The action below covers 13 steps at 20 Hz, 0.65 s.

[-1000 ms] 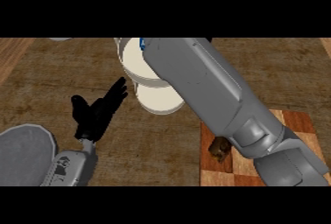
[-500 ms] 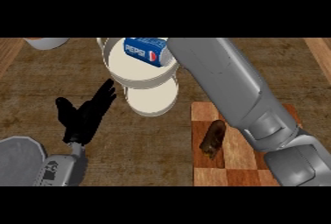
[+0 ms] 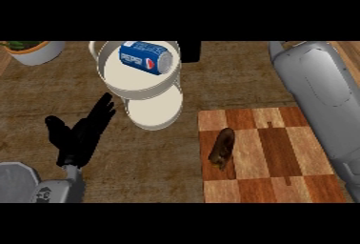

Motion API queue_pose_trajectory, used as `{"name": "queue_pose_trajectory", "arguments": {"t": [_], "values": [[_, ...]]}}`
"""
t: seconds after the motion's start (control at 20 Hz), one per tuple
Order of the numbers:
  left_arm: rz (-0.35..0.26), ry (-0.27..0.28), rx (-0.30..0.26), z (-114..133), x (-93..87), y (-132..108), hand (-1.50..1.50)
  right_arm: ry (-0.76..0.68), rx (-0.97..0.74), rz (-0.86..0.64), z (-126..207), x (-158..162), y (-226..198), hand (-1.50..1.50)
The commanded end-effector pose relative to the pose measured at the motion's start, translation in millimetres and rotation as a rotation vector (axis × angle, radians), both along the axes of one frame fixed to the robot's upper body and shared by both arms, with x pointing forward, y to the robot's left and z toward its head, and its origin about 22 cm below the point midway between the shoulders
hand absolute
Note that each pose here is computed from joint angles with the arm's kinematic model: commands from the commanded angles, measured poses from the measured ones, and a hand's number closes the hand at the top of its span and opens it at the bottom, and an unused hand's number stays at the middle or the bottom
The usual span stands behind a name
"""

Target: Pick the can from the cutting board and place it in the tiered basket

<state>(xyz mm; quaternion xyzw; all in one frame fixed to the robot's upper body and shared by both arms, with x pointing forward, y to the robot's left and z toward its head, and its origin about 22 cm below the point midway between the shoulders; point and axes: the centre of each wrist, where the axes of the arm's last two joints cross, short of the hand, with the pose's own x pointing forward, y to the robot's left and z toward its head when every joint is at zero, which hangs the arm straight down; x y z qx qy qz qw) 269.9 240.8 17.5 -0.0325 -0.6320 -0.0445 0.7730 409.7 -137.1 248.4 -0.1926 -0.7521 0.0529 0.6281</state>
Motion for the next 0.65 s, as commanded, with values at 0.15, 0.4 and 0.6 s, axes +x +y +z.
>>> {"name": "queue_pose_trajectory", "arguments": {"t": [0.15, 0.4, 0.6], "values": [[0.029, 0.015, -0.012, -10.7, -11.3, 14.2, 0.00, 0.045, -0.077, 0.088, 12.1, -58.5, -103.9, -1.50], [-0.001, -0.001, -0.001, 12.0, 1.0, -1.6, 0.00, 0.015, -0.088, 0.069, 28.2, -114.6, -165.4, -1.50], [-0.008, -0.021, -0.007, 22.7, 7.1, -7.8, 0.00, 0.011, -0.046, 0.042, 27.0, -146.6, -224.4, -1.50]]}}
